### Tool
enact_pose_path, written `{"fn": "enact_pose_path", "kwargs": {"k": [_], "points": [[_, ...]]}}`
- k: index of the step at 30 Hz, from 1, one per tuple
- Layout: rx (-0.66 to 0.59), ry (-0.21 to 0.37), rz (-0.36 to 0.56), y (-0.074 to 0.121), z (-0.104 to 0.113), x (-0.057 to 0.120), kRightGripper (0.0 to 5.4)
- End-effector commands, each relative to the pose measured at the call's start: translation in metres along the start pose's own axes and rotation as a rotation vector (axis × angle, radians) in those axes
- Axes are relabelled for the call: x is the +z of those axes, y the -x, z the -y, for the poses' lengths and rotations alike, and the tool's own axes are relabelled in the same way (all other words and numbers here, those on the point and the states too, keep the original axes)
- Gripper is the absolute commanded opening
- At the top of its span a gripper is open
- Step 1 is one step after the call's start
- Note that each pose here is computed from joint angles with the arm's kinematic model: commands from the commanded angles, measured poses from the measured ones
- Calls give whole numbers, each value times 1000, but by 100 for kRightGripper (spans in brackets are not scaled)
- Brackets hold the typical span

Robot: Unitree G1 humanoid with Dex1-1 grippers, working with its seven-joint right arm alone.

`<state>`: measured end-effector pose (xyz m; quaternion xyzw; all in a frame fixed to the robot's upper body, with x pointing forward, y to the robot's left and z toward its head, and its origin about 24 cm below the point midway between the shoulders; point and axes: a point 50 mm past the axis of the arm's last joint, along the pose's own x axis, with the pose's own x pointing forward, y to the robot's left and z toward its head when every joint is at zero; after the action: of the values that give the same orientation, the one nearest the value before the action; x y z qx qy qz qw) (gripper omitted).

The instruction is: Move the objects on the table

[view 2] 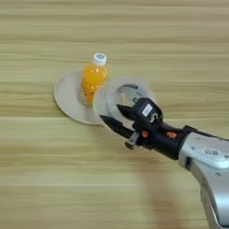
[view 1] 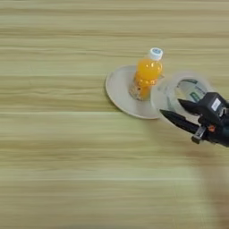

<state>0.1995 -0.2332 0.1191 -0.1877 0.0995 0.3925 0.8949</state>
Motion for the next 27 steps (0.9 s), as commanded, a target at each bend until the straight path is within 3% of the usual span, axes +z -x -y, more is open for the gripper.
{"fn": "enact_pose_path", "kwargs": {"k": [1,7,18,27], "points": [[34,121,69,-10,-1,25,142],[107,134,86,-29,-11,30,142],[222,215,146,-62,-26,58,142],[250,253,145,-104,-34,64,140]]}}
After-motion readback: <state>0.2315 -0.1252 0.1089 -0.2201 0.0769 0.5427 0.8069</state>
